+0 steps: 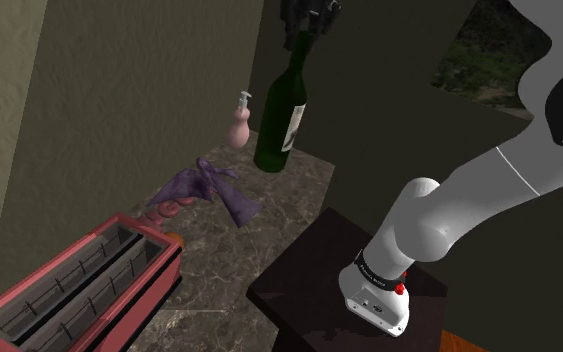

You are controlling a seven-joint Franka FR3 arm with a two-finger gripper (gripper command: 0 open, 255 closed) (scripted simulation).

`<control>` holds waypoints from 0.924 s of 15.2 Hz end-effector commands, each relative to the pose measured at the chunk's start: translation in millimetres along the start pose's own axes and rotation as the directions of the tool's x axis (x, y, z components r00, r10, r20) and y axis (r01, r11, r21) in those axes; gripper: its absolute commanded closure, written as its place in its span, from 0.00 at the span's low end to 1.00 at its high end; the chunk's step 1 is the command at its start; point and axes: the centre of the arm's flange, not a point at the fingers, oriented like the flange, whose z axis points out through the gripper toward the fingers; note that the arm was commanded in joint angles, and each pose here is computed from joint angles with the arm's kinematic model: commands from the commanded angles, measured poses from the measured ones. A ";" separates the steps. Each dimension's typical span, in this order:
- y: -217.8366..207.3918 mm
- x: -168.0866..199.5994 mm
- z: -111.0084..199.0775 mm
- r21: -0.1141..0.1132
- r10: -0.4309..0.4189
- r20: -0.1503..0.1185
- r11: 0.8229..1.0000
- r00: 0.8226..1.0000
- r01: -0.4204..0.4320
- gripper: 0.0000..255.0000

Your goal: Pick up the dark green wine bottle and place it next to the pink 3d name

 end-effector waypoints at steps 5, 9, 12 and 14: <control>-57.5 -42.4 -32.6 0.000 0.001 0.000 1.000 1.000 -0.001 1.00; -97.3 -69.9 -53.9 0.000 0.001 0.000 1.000 1.000 -0.001 1.00; -100.4 -72.6 -45.4 0.000 0.001 0.000 1.000 1.000 -0.001 1.00; -99.8 -72.9 -34.8 0.000 0.001 0.000 1.000 1.000 -0.001 1.00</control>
